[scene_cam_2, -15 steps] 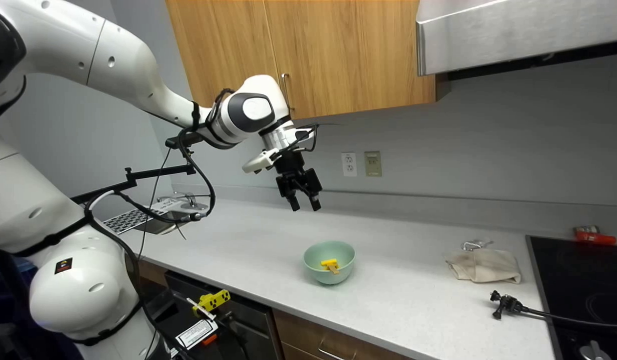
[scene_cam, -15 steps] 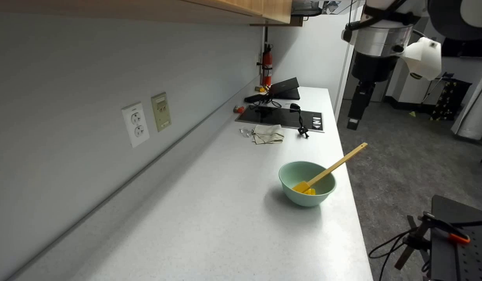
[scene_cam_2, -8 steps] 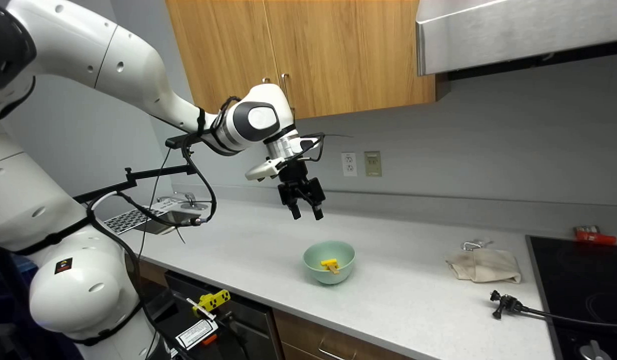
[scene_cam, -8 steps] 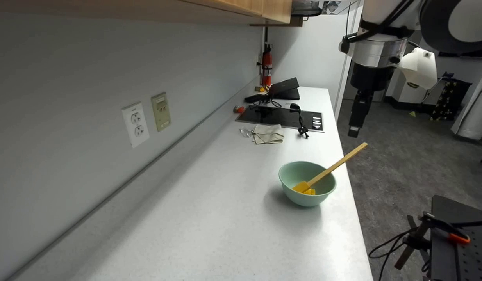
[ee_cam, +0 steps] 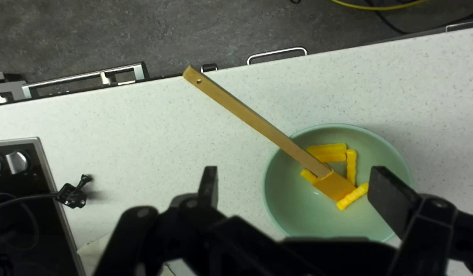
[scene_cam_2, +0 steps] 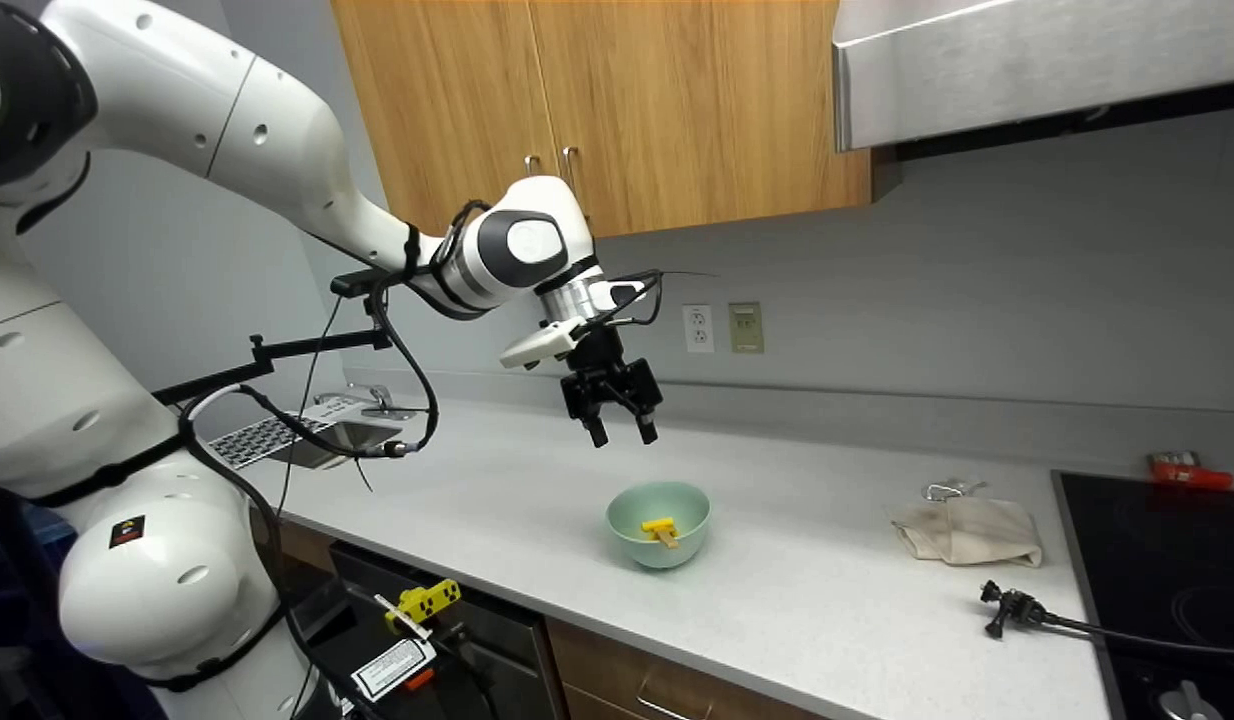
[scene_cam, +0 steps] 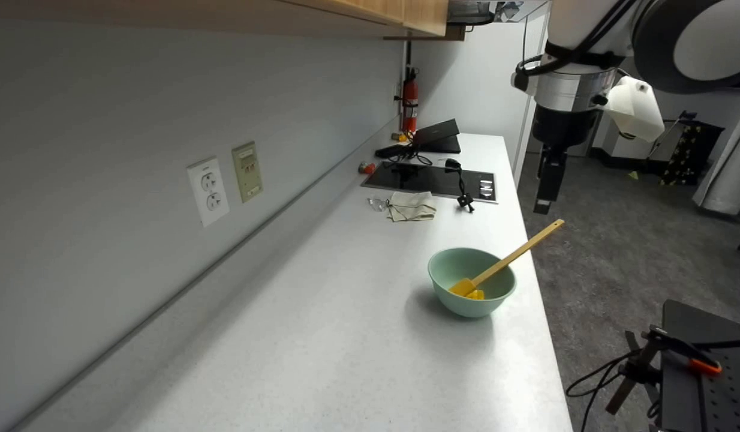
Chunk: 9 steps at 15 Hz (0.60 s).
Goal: Stir the contents in the green bowl
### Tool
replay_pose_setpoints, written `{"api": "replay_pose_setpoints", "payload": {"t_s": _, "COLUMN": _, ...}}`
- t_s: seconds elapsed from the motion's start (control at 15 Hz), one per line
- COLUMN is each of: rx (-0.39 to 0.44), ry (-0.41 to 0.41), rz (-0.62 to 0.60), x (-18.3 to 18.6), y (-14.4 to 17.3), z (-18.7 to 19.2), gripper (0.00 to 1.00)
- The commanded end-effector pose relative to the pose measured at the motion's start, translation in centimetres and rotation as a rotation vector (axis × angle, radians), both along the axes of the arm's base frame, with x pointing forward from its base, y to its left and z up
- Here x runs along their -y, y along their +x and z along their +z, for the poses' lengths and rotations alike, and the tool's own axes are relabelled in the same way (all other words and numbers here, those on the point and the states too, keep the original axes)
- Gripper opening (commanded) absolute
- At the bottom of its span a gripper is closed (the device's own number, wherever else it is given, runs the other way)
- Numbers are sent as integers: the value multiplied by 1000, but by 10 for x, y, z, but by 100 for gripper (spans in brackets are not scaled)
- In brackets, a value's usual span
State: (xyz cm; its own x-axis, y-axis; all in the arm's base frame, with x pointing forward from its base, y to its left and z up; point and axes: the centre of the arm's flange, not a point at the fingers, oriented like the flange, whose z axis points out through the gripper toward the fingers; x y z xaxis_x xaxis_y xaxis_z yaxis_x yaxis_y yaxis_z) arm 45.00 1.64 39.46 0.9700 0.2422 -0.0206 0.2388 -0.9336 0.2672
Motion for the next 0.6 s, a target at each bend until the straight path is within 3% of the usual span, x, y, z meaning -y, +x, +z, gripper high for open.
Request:
{"api": "replay_pose_setpoints", "payload": {"t_s": 0.0, "rx": -33, "ry": 10, "rz": 140, "x": 14, "y": 29, "z": -16, "gripper": 100}}
{"api": "replay_pose_setpoints", "payload": {"t_s": 0.33, "rx": -57, "ry": 23, "rz": 388, "x": 19, "y": 48, "z": -39, "gripper": 100}}
{"api": "replay_pose_setpoints", "payload": {"t_s": 0.47, "rx": -60, "ry": 2, "rz": 426, "x": 19, "y": 49, "z": -44, "gripper": 100}}
{"api": "replay_pose_setpoints", "payload": {"t_s": 0.53, "rx": -64, "ry": 15, "rz": 367, "x": 15, "y": 40, "z": -43, "gripper": 100}}
